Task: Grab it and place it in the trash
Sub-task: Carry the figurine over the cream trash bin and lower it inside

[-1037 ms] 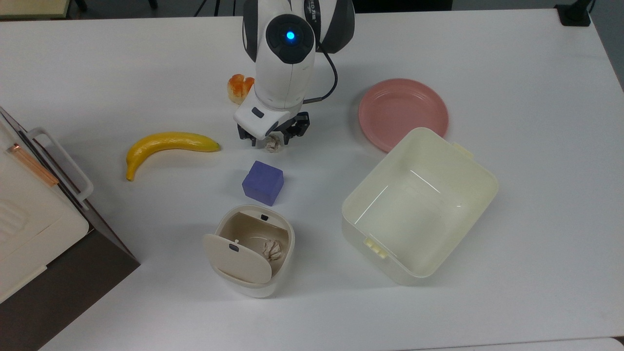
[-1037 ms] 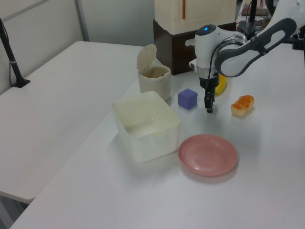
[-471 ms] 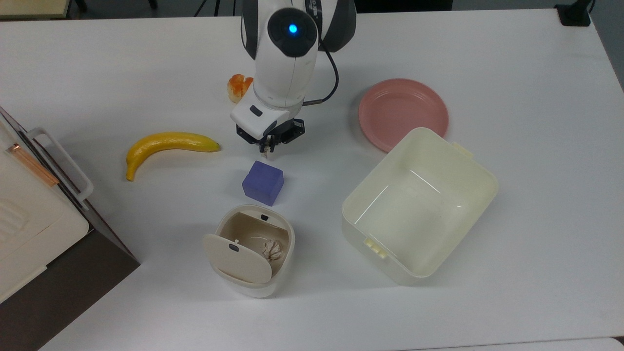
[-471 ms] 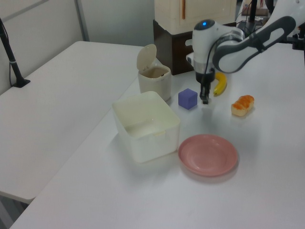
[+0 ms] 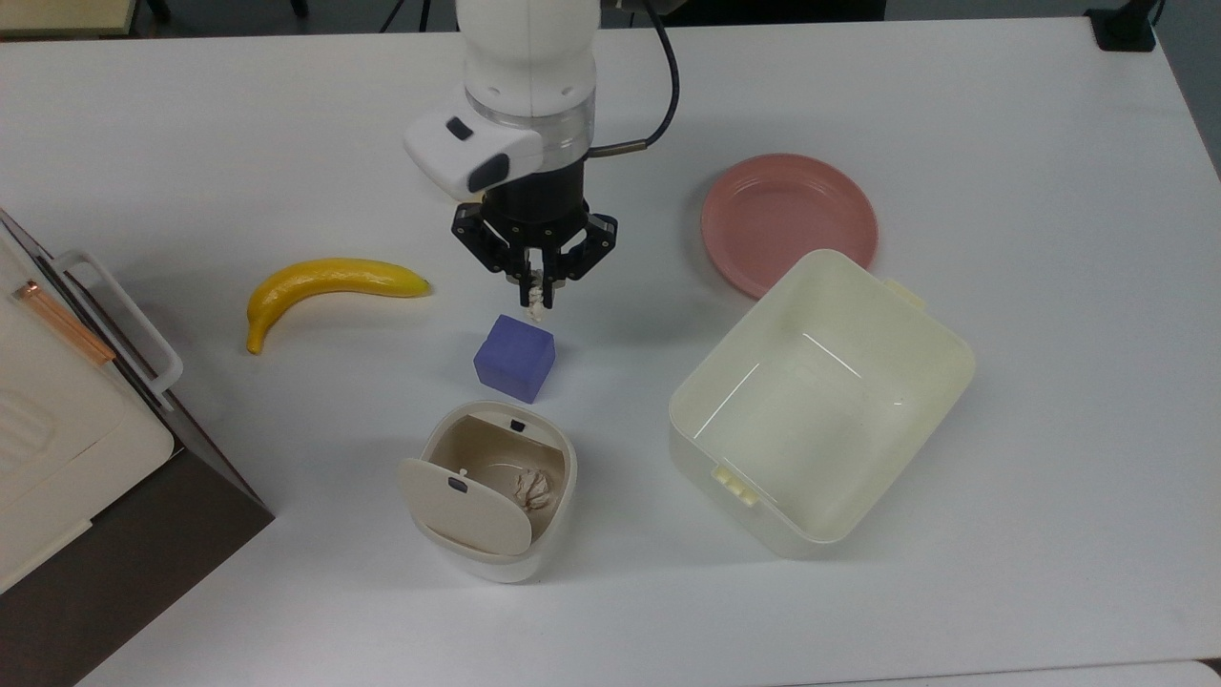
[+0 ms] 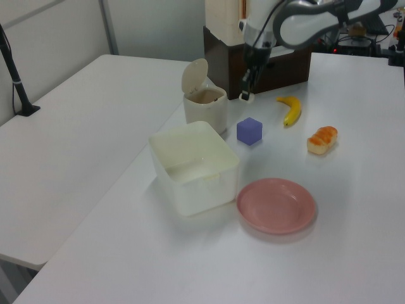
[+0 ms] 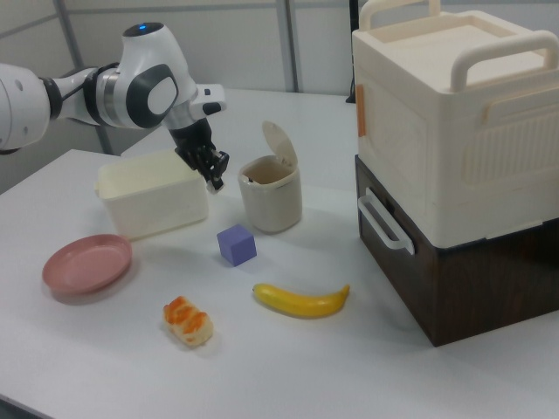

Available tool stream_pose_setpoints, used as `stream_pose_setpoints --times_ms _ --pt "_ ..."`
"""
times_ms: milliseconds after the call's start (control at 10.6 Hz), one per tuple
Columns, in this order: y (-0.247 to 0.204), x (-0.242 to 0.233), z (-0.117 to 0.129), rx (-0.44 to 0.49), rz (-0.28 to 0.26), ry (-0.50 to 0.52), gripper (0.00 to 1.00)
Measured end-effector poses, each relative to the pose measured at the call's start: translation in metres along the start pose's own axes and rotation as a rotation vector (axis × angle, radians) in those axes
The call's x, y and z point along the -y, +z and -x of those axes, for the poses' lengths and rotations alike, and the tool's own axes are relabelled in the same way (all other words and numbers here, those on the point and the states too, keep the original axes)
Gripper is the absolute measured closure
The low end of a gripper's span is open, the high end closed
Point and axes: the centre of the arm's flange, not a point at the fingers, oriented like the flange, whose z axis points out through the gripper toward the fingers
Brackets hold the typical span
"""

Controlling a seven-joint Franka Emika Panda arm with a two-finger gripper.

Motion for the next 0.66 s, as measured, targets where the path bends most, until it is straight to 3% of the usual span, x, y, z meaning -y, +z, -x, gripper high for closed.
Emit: stream_pose_setpoints --times_ms 377,660 --pt "-0.01 -0.019 -0.049 -0.198 0.001 0.408 0.84" --pt "0.009 -0.023 -0.076 -0.366 0.05 0.562 0.84"
